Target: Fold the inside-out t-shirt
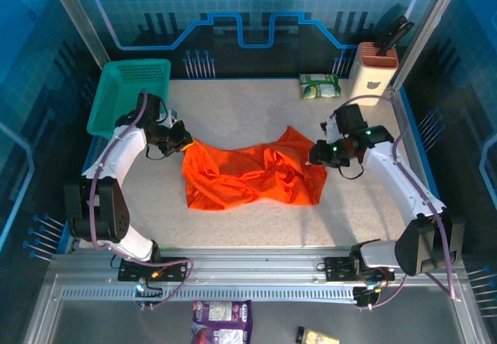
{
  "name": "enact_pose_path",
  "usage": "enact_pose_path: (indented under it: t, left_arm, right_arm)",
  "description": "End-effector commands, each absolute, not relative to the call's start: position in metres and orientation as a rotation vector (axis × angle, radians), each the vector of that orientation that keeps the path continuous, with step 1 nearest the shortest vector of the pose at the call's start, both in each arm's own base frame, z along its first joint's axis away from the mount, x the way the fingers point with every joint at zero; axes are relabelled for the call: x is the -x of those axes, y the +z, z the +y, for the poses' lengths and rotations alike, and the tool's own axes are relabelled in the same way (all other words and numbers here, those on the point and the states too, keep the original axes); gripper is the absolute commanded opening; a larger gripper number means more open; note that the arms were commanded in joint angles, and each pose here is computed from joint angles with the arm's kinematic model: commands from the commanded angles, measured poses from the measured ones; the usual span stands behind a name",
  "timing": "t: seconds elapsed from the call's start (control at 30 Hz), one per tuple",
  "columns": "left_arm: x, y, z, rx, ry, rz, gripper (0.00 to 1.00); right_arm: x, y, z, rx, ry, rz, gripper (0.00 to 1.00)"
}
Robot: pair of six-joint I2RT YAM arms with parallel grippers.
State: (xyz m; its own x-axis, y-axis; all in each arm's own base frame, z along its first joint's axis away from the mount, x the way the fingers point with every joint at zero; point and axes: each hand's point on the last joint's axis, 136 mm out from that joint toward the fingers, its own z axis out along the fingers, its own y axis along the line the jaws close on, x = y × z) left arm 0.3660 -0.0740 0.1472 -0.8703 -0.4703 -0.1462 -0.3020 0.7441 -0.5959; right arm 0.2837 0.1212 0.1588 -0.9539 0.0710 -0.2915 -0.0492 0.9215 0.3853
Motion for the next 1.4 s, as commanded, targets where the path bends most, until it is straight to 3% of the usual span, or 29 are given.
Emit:
enact_pose_path:
  t: [0.0, 0.07, 0.23, 0.3, 0.37, 0.5, 0.73, 0.83, 0.93, 1.1, 1.37]
  left_arm:
    - [-0.364, 0.14, -0.073, 0.586, -0.816, 2.674, 0.0]
    - [-0.363, 0.14, -0.073, 0.585, -0.813, 2.675, 0.0]
    - [-0.361, 0.14, -0.071, 0.585, -0.802, 2.673, 0.0]
    - [-0.361, 0.141, -0.07, 0.584, -0.788, 2.675, 0.0]
    - [-0.358, 0.142, -0.066, 0.578, -0.749, 2.681, 0.0]
    - [-0.352, 0.143, -0.053, 0.566, -0.628, 2.692, 0.0]
    - [-0.345, 0.127, -0.048, 0.574, -0.577, 2.733, 0.0]
    - [-0.344, 0.125, -0.048, 0.581, -0.584, 2.734, 0.0]
    - [-0.344, 0.126, -0.048, 0.582, -0.585, 2.729, 0.0]
    - [-0.345, 0.126, -0.05, 0.586, -0.601, 2.725, 0.0]
    - [-0.347, 0.127, -0.052, 0.587, -0.625, 2.719, 0.0]
  right_arm:
    - [-0.276, 0.128, 0.139, 0.035, 0.605, 2.831, 0.26]
    - [-0.277, 0.115, 0.147, 0.102, 0.539, 2.85, 0.27]
    - [-0.306, 0.082, 0.146, 0.219, 0.251, 2.85, 0.46]
    - [-0.319, 0.067, 0.144, 0.237, 0.177, 2.861, 0.48]
    - [-0.331, 0.055, 0.137, 0.248, 0.081, 2.884, 0.4]
    - [-0.35, 0.067, 0.109, 0.17, -0.037, 2.837, 0.03]
    - [-0.369, 0.076, 0.067, -0.051, 0.086, 2.836, 0.0]
    - [-0.361, 0.078, 0.072, -0.043, 0.099, 2.876, 0.2]
    - [-0.351, 0.099, 0.086, -0.045, 0.174, 2.821, 0.28]
    - [-0.331, 0.109, 0.119, -0.007, 0.372, 2.778, 0.32]
    - [-0.338, 0.073, 0.152, 0.07, 0.489, 2.823, 0.36]
